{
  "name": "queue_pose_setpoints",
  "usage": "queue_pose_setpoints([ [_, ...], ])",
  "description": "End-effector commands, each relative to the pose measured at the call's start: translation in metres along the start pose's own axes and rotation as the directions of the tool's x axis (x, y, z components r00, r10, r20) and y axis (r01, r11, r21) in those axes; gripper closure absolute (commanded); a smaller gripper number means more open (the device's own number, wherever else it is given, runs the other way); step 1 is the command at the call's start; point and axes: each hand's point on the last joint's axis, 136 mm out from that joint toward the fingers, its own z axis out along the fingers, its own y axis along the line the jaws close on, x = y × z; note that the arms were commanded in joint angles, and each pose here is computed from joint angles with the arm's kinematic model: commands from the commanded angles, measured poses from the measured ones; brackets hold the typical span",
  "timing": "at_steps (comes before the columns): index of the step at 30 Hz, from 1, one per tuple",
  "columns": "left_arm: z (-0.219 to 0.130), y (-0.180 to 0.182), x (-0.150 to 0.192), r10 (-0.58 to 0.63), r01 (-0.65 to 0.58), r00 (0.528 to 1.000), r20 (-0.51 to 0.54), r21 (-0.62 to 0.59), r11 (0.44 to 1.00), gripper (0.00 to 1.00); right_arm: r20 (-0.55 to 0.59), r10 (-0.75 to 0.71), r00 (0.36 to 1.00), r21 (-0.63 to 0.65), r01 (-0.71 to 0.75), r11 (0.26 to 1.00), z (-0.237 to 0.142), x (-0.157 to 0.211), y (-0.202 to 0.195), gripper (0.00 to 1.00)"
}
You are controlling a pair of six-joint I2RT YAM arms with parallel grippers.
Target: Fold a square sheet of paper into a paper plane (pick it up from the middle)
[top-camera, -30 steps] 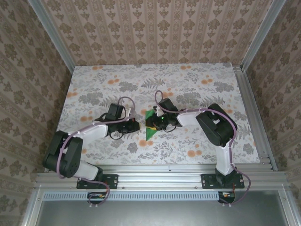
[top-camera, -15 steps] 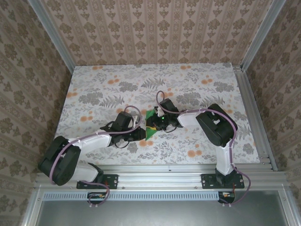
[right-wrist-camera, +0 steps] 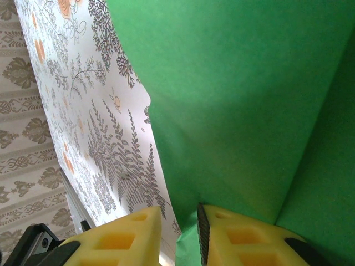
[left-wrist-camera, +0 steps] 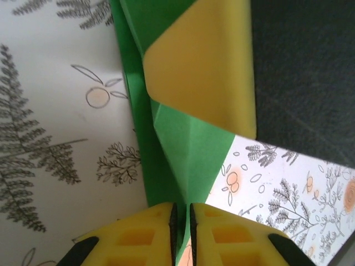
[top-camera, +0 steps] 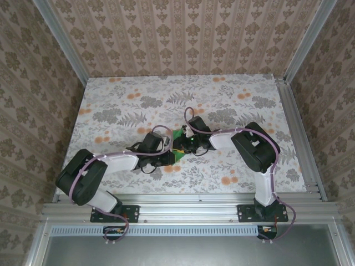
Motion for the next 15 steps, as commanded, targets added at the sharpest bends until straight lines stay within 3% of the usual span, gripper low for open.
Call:
queue_pose_setpoints([
  [1, 0.000, -0.001, -0.007, 0.036, -0.035, 0.999, 0.016, -0.036, 0.999, 0.90, -0.046, 0.092, 0.995, 0.123, -0.086, 0.989, 0.001, 0.022, -0.038, 0.72],
  [15, 0.009, 0.017, 0.003, 0.053, -0.057, 0.998, -0.044, -0.107, 0.993, 0.94, -0.031, 0.072, 0.997, 0.097, -0.068, 0.993, -0.006, 0.016, -0.025, 0.71],
])
